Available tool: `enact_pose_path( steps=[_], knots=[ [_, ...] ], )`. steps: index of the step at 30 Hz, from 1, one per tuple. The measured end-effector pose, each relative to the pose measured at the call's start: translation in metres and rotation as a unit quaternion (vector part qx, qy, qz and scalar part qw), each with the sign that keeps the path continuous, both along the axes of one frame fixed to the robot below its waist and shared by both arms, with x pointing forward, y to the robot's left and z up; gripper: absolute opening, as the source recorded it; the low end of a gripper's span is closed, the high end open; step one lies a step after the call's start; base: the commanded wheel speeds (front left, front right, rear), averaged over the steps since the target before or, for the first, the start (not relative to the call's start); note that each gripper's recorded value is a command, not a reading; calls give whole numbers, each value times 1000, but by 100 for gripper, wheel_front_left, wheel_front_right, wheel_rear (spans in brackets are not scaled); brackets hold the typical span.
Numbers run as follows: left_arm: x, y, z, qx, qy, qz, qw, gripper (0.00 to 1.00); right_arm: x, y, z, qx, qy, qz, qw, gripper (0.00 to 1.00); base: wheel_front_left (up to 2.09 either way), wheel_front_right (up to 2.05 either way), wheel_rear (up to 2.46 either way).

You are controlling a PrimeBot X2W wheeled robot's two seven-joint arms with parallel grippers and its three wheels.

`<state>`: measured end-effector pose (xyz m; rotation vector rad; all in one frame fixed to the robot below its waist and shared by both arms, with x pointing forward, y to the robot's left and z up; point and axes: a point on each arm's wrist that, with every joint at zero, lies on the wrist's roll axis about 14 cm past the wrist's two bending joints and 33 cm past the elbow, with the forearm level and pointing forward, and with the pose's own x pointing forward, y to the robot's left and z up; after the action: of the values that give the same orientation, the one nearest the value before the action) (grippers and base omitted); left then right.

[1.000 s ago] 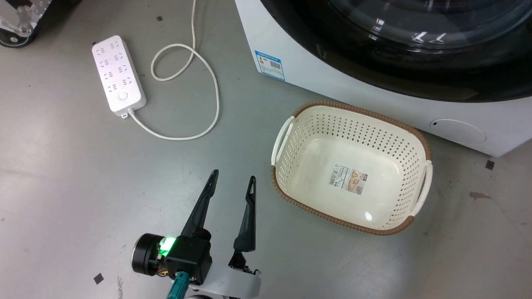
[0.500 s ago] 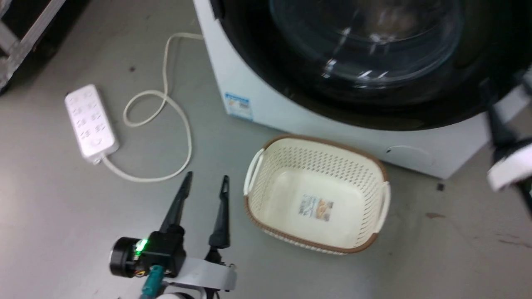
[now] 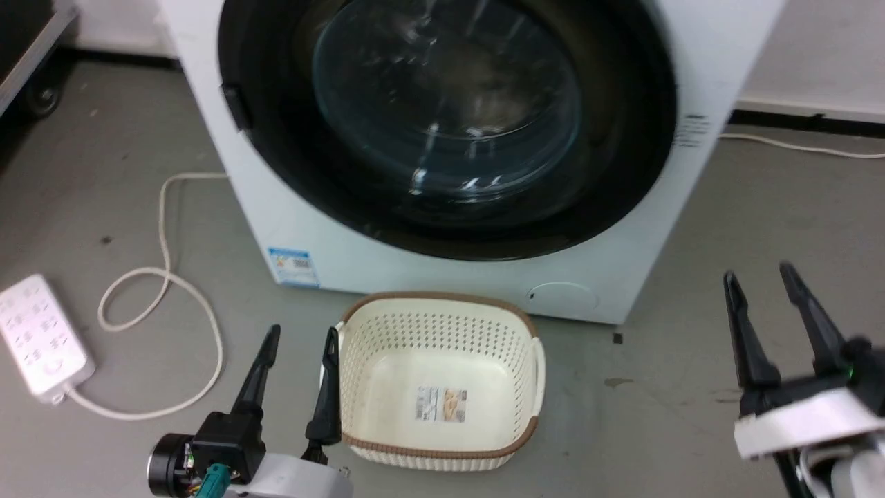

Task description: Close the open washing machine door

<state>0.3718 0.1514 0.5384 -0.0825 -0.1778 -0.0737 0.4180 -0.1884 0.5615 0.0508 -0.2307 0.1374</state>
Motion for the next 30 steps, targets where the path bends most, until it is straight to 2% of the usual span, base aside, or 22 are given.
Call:
enact_pose_path(
  steps=[7, 12, 14, 15, 30],
  knots=[
    [-7, -12, -15, -7, 24, -20, 999, 100, -50, -21, -22, -41, 27, -60, 997, 100, 0, 0, 0],
    [-12, -12, -32, -5, 51, -23, 998, 100, -68, -15, -56, -49, 77, -60, 994, 100, 0, 0, 0],
    [-12, -12, -32, -1, 51, -23, 998, 100, -68, -14, -56, -48, 77, -60, 994, 100, 0, 0, 0],
    [-13, -12, -33, 1, 51, -23, 998, 0, -68, -14, -56, -48, 77, -59, 994, 0, 0, 0, 0],
    [-13, -11, -34, 3, 58, -22, 998, 0, -67, -12, -57, -49, 84, -56, 994, 0, 0, 0, 0]
  ],
)
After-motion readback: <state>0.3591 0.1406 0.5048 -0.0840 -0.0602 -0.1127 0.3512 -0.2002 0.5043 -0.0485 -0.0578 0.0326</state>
